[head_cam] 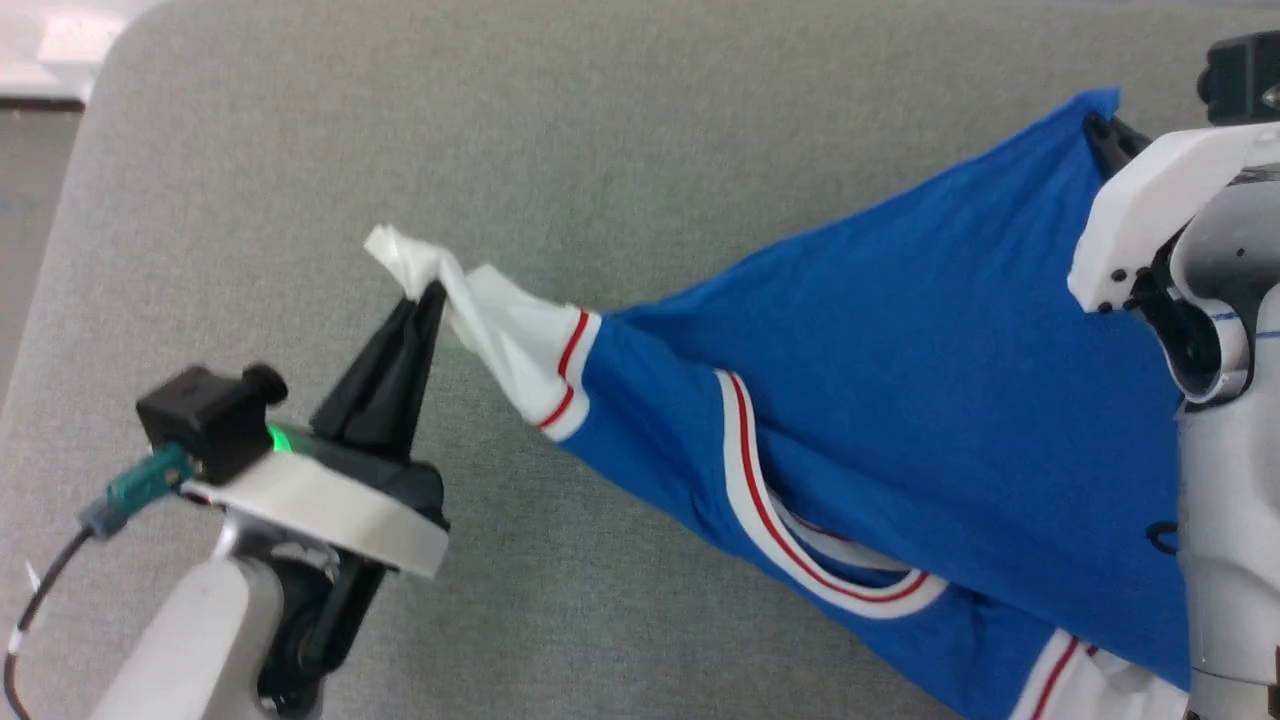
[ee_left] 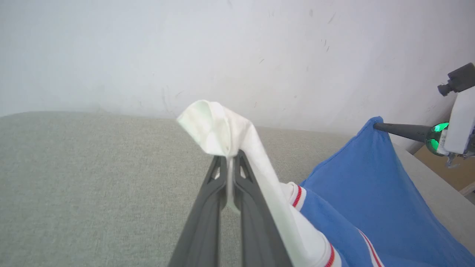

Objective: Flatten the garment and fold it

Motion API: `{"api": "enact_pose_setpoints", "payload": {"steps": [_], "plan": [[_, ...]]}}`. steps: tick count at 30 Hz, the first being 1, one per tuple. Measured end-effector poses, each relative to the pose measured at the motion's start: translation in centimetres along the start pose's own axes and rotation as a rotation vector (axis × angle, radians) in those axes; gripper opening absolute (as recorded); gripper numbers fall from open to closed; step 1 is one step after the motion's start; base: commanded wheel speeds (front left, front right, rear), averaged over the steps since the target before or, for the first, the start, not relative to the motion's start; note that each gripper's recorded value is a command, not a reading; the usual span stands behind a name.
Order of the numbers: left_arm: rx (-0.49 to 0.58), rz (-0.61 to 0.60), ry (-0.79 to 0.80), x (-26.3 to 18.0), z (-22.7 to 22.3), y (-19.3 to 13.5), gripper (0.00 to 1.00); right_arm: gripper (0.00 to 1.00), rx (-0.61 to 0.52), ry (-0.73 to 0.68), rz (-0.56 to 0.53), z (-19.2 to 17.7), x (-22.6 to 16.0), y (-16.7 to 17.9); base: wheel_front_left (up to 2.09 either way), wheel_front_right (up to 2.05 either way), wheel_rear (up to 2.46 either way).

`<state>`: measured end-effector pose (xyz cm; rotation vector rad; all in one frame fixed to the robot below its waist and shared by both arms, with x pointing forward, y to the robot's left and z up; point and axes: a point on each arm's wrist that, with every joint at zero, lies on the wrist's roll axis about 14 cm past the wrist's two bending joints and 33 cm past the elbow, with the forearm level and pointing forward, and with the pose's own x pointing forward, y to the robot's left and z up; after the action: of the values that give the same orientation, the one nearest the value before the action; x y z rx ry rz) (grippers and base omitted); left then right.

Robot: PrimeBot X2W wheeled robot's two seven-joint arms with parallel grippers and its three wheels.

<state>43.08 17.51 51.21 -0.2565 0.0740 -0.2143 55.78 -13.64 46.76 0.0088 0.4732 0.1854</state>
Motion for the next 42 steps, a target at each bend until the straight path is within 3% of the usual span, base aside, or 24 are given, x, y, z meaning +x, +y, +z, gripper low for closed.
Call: {"api": "enact_pose_setpoints", "payload": {"steps": [11,18,22,29,42], "plan": [[0.362,-0.195,-0.247,4.4,15.2,-5.2,0.00,0.00,-0.045,-0.442,-0.025,15.7,-8.2,-0.1,0.00,0.00,0.00],[0.489,-0.230,-0.361,7.0,24.9,-9.2,0.00,0.00,-0.080,-0.600,-0.052,23.4,-13.7,-0.1,0.00,0.00,0.00],[0.499,-0.213,-0.451,8.2,30.2,-10.9,0.00,0.00,-0.104,-0.681,-0.103,27.1,-16.4,-1.3,0.00,0.00,0.00],[0.467,-0.227,-0.494,11.0,33.5,-13.0,0.00,0.00,-0.114,-0.675,-0.187,28.7,-16.4,-4.0,0.00,0.00,0.00],[0.449,-0.282,-0.475,18.9,29.9,-13.0,0.00,0.00,-0.126,-0.601,-0.242,27.7,-8.9,-6.9,0.00,0.00,0.00]]}}
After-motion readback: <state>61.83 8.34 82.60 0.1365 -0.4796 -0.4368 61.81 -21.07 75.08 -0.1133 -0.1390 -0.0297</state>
